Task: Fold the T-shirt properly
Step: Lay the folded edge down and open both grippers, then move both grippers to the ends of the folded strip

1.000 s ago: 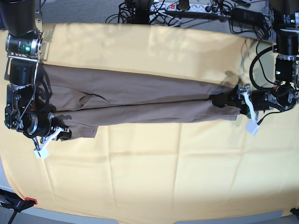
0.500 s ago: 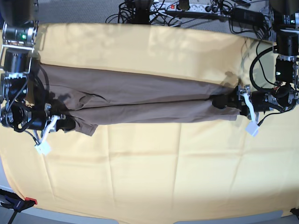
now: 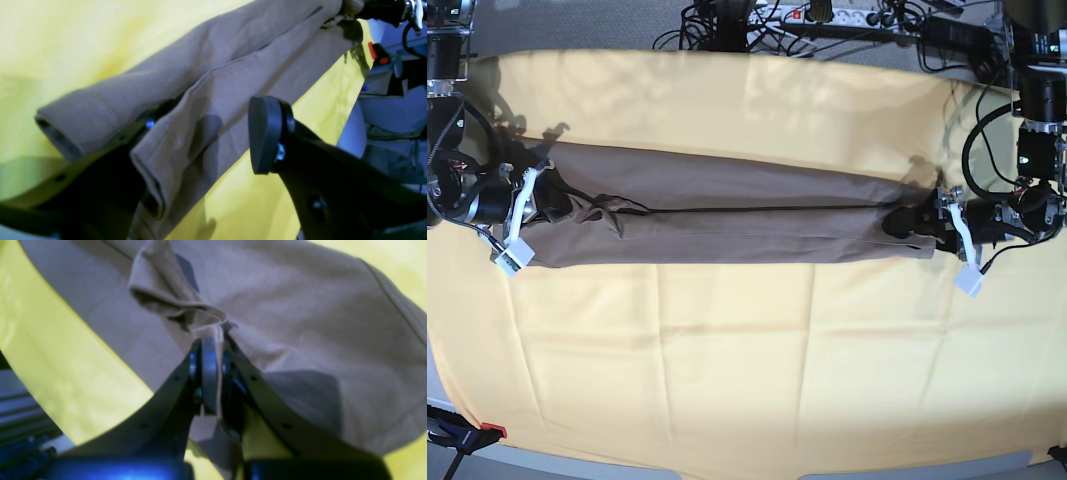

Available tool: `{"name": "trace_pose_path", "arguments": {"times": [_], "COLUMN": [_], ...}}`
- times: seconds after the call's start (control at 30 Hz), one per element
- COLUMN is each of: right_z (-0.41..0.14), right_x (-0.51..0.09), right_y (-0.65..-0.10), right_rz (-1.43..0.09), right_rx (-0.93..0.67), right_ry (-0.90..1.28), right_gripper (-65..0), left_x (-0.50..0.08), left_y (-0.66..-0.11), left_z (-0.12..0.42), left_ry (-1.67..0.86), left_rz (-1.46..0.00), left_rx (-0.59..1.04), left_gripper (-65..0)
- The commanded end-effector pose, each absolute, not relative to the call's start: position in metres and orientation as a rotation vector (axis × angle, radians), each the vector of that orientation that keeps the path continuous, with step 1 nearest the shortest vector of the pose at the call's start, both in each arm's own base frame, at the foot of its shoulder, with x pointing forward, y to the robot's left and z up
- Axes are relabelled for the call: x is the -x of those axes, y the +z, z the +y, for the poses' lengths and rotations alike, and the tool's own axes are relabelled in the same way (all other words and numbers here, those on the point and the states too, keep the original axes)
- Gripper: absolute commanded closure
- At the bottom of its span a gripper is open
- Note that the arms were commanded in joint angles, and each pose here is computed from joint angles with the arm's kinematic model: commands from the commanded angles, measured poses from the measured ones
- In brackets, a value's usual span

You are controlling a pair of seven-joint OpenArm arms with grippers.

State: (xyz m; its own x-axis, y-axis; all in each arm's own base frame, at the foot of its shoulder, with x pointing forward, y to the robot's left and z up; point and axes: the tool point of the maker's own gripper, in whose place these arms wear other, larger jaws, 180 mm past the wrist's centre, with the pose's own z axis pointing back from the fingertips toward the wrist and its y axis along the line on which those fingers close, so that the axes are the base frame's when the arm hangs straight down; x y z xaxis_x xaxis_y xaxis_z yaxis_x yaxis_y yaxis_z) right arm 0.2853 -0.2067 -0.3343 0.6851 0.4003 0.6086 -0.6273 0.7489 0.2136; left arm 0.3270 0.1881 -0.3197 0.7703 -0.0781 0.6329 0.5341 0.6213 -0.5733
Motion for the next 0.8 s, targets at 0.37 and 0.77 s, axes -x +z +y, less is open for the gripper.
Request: {"name": "trace_pose_path", "arguments": {"times": [0.37, 0.77], "right_z": [-0.229, -0.224], "right_x": [-0.275, -0.297], "right_y": [-0.334, -0.276], "right_rz": [-0.488, -0.703], "right_rx": [-0.358, -0.529], "right_ry": [0.630, 0.540], "right_gripper": [-3.6, -28.7], "left_x": [-0.364, -0.387], "left_y": [-0.265, -0.202], "left_z": [0.206, 0.264], "left_ry": [-0.440, -0.405], "left_rz": [-0.745, -0.916], "left_rx": [0.778, 0.648], "left_gripper": [-35.7, -35.7]}}
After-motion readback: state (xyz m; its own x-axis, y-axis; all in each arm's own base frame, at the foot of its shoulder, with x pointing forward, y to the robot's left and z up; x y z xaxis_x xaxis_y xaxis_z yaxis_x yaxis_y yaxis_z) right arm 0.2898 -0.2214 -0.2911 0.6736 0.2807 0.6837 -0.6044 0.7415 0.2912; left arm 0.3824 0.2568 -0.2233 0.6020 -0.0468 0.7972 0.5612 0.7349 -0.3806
